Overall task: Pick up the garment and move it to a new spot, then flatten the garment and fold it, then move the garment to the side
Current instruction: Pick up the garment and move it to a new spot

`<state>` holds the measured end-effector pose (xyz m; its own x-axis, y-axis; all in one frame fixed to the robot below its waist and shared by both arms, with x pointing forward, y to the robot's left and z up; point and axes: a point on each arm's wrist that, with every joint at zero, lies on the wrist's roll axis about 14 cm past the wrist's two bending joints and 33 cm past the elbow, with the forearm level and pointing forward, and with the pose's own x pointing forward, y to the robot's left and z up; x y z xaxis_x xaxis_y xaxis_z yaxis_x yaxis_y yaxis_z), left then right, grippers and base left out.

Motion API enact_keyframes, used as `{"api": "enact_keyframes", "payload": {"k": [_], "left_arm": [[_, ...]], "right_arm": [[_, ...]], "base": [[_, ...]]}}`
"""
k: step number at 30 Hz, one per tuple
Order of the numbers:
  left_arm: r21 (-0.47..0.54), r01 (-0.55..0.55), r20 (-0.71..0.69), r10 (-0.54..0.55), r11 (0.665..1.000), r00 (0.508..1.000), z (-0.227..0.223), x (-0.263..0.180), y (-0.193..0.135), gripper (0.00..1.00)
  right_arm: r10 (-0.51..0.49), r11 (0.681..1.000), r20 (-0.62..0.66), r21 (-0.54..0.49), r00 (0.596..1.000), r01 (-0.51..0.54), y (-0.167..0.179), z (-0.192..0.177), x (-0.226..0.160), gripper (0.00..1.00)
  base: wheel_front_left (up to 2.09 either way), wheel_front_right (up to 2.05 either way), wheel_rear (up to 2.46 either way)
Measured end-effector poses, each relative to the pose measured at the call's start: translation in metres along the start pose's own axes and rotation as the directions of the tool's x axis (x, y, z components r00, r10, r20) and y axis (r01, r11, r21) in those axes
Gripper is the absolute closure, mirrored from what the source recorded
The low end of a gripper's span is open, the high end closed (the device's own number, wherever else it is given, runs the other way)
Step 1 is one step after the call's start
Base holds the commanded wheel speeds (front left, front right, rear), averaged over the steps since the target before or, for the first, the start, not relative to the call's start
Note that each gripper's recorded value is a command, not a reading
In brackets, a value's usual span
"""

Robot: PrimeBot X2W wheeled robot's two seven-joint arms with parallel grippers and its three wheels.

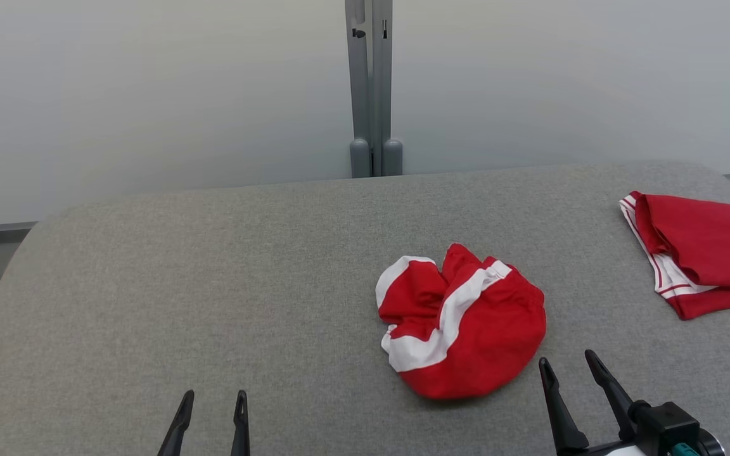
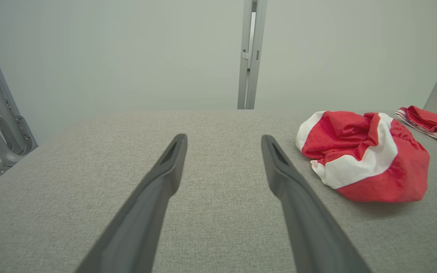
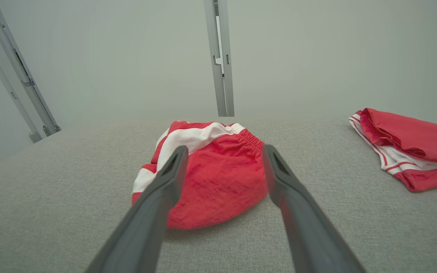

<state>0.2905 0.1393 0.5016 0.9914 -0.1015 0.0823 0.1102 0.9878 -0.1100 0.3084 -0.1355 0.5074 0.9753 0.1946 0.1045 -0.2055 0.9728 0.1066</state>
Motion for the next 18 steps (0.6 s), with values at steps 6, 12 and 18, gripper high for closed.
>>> {"api": "enact_keyframes", "payload": {"k": [6,12,18], "left_arm": [[0.006,0.006,-0.005,-0.006,1.000,1.000,-0.0015,0.0003,-0.0017,0.00],[0.008,0.009,-0.006,-0.009,1.000,1.000,-0.0017,0.0003,-0.0025,0.00],[0.007,0.011,-0.006,-0.011,1.000,1.000,-0.0018,0.0006,-0.0035,0.00]], "right_arm": [[-0.003,1.000,-0.003,0.002,1.000,0.003,-0.0003,-0.0011,0.0001,0.00],[-0.006,1.000,-0.003,0.002,1.000,0.006,-0.0010,-0.0011,-0.0001,0.00],[-0.005,1.000,-0.005,0.002,1.000,0.005,-0.0007,-0.0015,0.0002,0.00]], "base": [[0.00,0.00,0.00],[0.00,0.00,0.00],[0.00,0.00,0.00]]}}
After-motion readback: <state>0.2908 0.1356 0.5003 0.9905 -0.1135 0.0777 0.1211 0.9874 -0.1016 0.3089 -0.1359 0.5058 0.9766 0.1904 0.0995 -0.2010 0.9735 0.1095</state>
